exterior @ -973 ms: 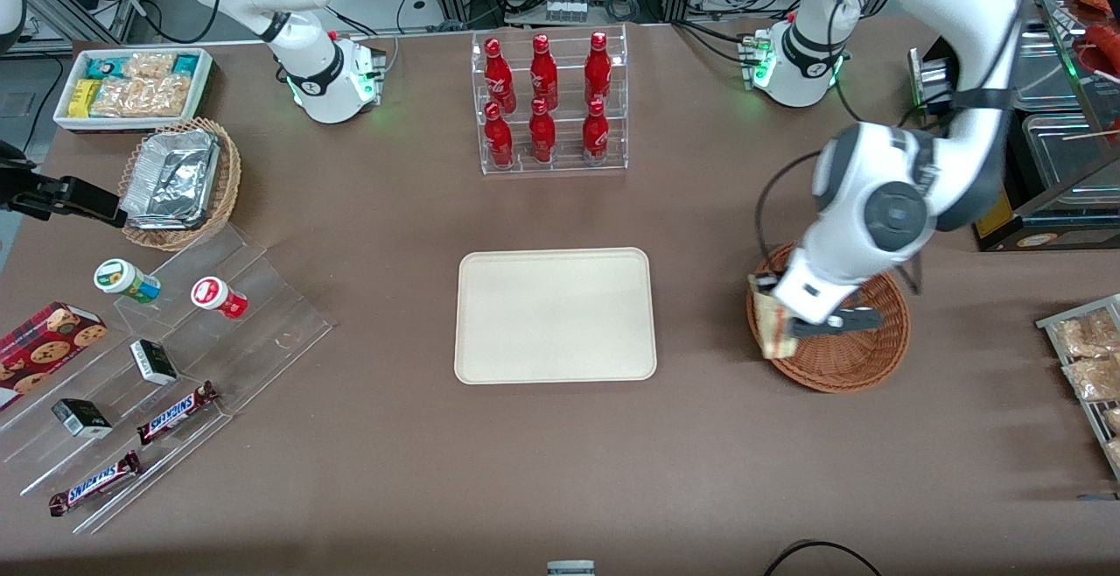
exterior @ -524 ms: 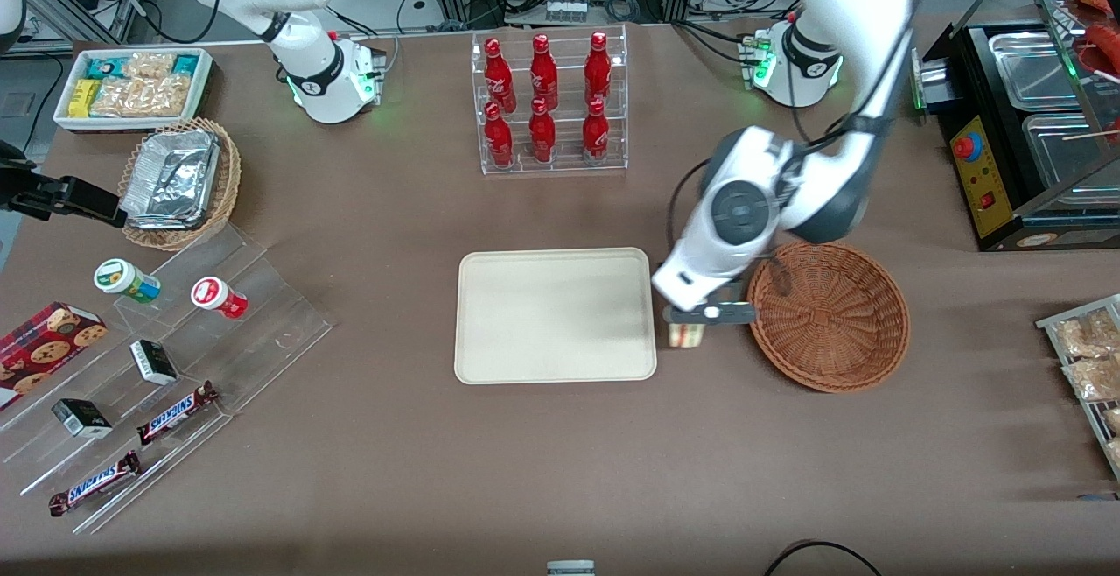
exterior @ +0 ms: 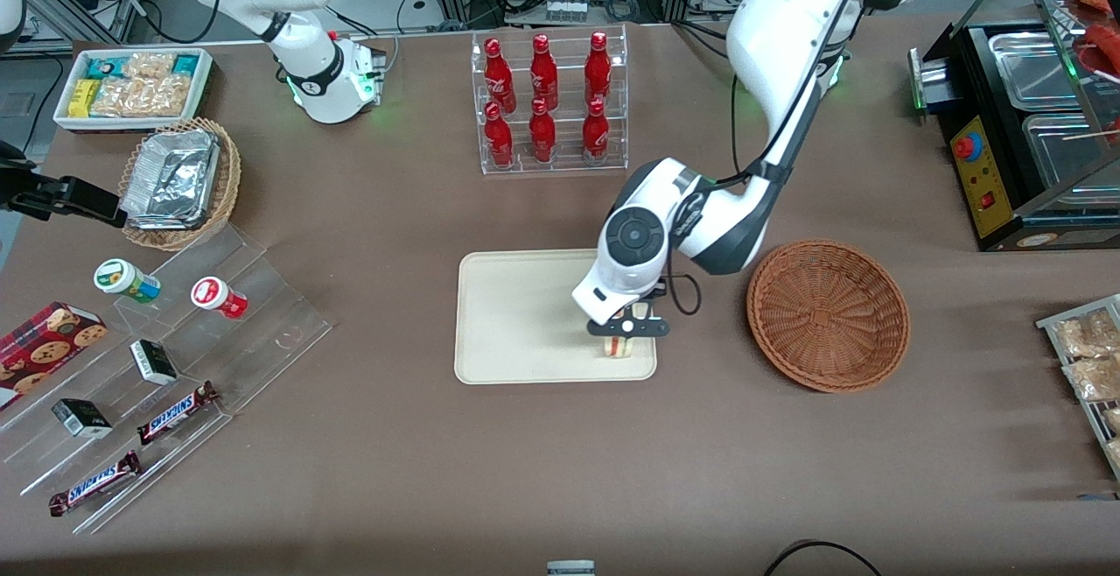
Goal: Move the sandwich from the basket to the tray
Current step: 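Lower the sandwich onto the tray and open the left gripper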
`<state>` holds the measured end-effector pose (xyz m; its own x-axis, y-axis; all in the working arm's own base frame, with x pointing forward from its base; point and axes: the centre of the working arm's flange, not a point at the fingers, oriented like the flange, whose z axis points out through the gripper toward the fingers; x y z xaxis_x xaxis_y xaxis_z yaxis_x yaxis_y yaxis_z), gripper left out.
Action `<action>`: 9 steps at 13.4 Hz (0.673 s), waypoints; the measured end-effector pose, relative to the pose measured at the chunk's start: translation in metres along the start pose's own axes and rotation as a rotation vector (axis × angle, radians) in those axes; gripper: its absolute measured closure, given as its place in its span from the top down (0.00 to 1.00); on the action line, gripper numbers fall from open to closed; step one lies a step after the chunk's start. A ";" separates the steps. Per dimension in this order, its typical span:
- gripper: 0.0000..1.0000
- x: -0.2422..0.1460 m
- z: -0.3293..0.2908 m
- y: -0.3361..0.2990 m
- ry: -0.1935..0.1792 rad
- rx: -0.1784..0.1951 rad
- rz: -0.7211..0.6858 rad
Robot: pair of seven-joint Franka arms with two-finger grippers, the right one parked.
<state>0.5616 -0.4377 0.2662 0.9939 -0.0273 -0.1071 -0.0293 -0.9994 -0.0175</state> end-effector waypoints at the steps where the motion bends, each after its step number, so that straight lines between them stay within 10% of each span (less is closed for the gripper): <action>1: 0.15 0.004 0.004 0.004 0.003 -0.003 -0.008; 9: 0.15 0.013 0.032 0.023 0.007 -0.010 -0.024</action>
<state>0.5701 -0.4606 0.2327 0.9950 -0.0034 -0.0996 -0.0043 -0.9999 -0.0097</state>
